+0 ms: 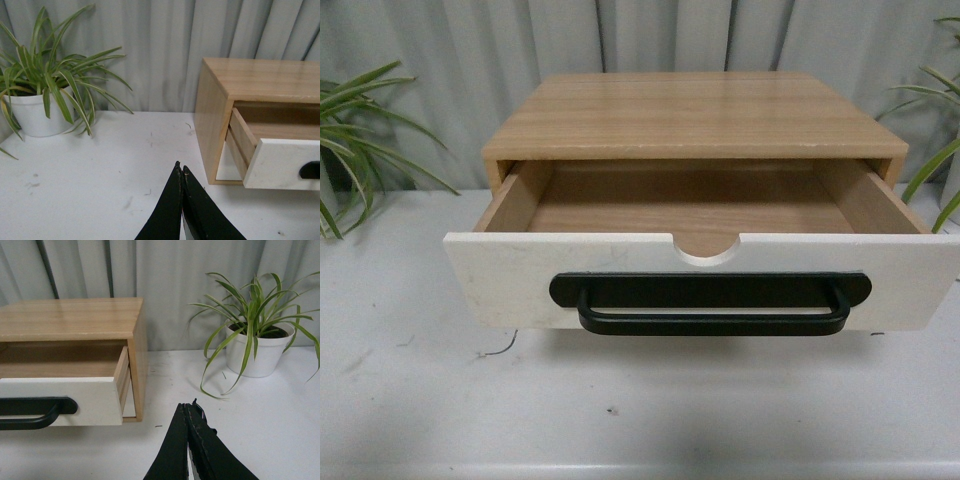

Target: Pull drawer

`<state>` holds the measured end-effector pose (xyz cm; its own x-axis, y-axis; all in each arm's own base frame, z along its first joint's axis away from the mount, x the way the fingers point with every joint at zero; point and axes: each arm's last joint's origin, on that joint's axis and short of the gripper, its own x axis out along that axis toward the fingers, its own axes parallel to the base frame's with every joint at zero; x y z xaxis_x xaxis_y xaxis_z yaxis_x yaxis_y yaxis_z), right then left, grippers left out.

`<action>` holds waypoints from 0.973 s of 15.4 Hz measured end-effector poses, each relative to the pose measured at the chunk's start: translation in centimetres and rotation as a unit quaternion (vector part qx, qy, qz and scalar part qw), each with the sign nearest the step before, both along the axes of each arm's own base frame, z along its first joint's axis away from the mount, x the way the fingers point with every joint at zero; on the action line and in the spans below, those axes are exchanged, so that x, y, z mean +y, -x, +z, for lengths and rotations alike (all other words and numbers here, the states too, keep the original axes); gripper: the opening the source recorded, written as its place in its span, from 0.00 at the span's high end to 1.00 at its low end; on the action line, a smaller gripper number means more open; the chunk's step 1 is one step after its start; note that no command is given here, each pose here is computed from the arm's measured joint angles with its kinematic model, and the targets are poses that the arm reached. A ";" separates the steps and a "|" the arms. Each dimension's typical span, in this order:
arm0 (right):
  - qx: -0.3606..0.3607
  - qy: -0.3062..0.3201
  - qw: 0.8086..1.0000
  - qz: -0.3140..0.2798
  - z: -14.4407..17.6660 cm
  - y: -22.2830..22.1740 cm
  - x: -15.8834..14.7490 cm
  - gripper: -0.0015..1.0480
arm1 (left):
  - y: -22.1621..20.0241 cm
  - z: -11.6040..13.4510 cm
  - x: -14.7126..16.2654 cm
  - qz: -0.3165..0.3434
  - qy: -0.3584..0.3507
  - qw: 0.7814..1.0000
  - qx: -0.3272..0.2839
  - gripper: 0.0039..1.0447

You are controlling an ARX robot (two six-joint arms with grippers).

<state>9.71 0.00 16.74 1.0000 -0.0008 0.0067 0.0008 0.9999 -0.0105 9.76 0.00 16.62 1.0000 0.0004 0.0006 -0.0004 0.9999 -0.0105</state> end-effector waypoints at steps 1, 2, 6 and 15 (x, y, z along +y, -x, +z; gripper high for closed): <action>0.001 0.000 1.000 0.000 0.0 0.0 0.0 0.98 | 0.0 0.0 0.0 0.000 0.000 1.000 0.001 0.99; 0.000 0.000 1.000 0.000 0.0 0.0 0.0 0.98 | 0.0 0.0 0.0 0.000 0.000 1.000 0.001 0.99; 0.000 0.000 1.000 0.000 0.0 0.0 0.0 0.98 | 0.0 0.0 0.0 0.000 0.000 1.000 0.002 0.99; 0.000 0.000 1.000 0.000 0.0 0.0 0.0 0.05 | 0.0 0.0 0.0 0.000 0.000 1.000 0.002 0.05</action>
